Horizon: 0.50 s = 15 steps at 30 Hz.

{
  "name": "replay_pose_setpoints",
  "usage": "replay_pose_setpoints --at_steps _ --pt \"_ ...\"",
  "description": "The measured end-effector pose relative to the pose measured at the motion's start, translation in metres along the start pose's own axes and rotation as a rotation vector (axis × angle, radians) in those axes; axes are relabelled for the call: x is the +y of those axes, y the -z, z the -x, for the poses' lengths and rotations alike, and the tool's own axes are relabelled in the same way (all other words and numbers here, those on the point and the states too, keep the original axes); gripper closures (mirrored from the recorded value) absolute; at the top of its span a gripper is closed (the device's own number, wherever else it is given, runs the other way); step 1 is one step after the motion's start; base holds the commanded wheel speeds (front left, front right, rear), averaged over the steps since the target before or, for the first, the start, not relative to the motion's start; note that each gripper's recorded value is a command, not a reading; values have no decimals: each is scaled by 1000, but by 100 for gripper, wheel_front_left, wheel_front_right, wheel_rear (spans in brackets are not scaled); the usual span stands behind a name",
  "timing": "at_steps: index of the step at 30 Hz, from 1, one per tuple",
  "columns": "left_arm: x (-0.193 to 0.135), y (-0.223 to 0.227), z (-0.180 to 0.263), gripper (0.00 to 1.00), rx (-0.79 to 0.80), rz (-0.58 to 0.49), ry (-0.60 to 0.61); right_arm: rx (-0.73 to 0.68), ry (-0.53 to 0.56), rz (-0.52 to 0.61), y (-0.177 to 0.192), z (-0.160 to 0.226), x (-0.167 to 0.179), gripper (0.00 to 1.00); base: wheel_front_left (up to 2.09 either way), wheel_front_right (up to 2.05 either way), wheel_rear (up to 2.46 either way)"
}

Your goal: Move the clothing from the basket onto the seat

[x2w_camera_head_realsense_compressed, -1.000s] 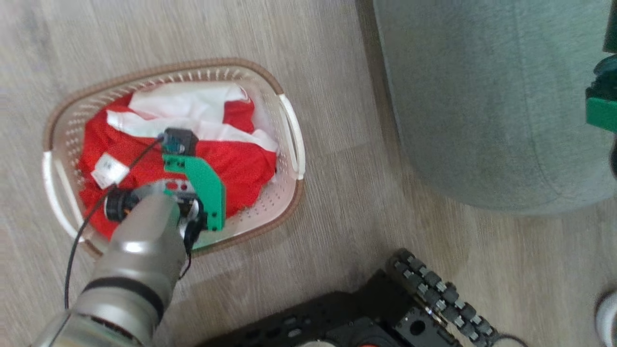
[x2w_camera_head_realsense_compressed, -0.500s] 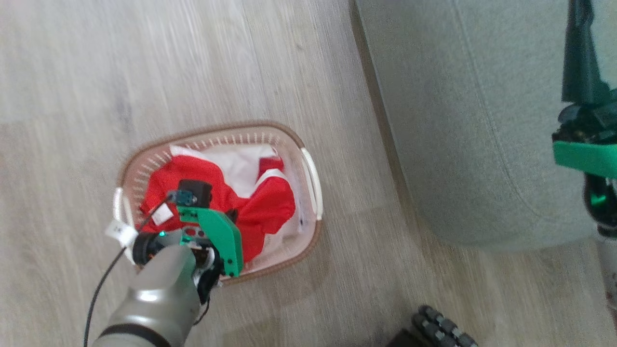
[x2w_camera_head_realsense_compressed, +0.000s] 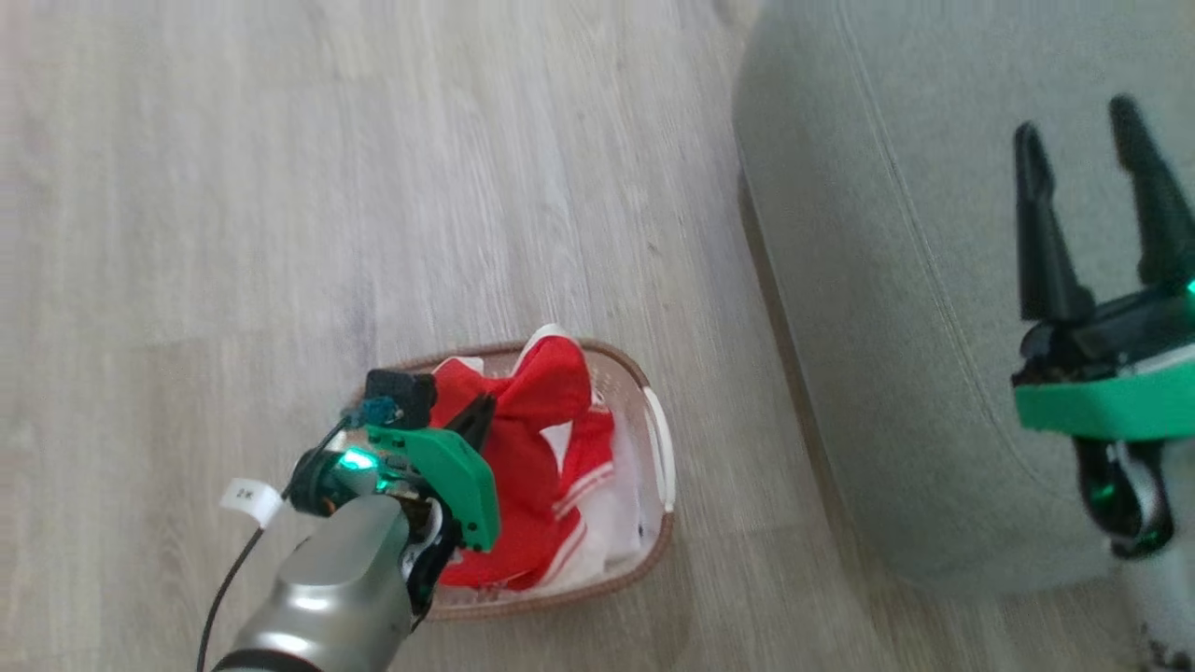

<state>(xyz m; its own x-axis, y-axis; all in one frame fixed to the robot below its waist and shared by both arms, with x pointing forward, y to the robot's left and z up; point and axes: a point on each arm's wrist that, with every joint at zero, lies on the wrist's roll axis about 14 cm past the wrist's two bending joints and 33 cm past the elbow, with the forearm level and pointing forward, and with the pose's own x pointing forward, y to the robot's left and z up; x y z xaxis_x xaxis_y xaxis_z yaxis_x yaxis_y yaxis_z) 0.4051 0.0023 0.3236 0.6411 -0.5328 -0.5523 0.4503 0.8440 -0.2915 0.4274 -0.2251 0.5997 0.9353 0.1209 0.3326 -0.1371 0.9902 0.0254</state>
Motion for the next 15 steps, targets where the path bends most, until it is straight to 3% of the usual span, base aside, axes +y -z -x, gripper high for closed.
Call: replay_pose_setpoints --at_steps 6,15 --pt "-13 -54 22 100 -178 -33 0 -18 -34 -41 -11 16 23 0 0 0 0" --pt "-49 -175 94 100 -621 -138 32 -45 -107 -86 -27 35 59 0 0 0 0"
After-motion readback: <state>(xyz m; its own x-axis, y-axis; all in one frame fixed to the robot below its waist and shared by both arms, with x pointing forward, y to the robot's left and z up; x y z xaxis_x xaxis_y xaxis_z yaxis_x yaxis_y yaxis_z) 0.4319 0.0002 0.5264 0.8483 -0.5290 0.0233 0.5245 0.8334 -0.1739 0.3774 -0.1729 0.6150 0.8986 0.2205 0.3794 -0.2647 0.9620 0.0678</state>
